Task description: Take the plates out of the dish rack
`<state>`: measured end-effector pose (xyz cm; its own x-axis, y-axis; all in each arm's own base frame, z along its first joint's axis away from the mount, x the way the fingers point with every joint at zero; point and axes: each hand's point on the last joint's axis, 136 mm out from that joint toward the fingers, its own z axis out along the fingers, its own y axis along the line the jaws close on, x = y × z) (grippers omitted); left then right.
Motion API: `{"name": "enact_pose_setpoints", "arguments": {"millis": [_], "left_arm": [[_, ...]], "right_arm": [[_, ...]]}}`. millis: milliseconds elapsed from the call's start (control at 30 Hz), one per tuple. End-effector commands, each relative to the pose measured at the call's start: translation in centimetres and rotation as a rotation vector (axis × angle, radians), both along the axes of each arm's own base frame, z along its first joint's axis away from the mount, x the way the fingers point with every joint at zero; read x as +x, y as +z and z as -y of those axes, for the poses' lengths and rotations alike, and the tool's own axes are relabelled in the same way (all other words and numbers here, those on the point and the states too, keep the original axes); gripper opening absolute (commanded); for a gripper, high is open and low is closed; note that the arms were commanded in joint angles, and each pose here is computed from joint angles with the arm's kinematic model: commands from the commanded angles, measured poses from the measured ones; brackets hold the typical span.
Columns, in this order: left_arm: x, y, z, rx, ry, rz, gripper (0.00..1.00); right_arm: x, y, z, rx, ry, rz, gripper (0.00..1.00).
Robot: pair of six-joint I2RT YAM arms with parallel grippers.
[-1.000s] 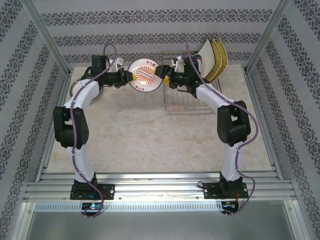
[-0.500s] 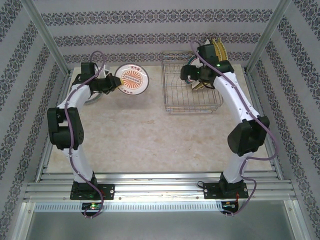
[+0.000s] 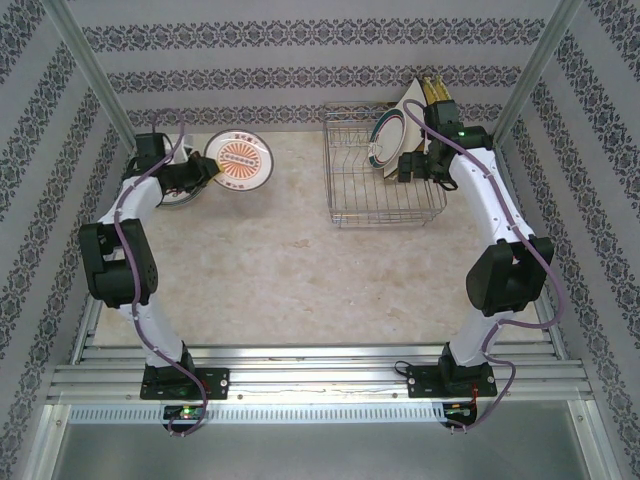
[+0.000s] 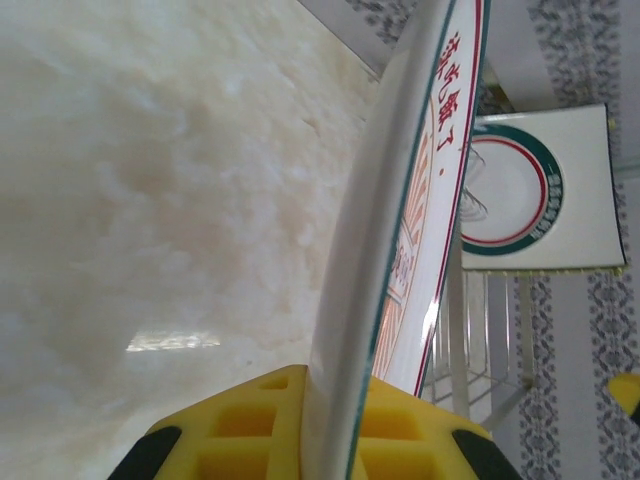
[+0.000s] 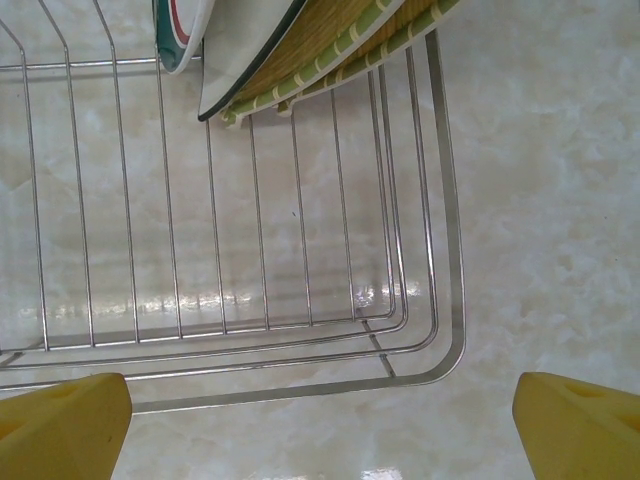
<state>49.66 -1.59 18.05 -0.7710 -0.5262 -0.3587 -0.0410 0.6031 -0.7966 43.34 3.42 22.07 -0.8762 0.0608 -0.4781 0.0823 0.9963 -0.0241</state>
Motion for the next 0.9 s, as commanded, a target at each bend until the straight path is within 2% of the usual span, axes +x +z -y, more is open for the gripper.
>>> {"name": "enact_pose_setpoints", "arguments": {"millis": [0, 200, 467, 733, 867], "left_arm": [[0.0, 3.3, -2.3, 0.024, 0.052, 0.107, 0.00], [-1.4, 2.2, -6.6, 0.010, 0.171, 0.097, 0.00], [-2.7, 0.5, -13.5, -0.014, 0.451, 0.100, 0.00], [-2.7, -1.9, -17.8, -0.031, 0.640, 0.064, 0.00], [-2.4, -3.2, -19.1, -0.036, 0.681, 0.039, 0.00]], "right_arm": [[-0.4, -0.4, 0.7, -0.029, 0.006, -0.029, 0.98], [-0.5, -1.0, 0.6, -0.029, 0.017, -0.043, 0.98], [-0.2, -1.2, -0.1, -0.002, 0.038, -0.044, 0.98], [-0.3, -1.1, -0.5, 0.001, 0.049, -0.040, 0.98], [-0.5, -1.1, -0.5, 0.002, 0.048, -0.038, 0.98]]}}
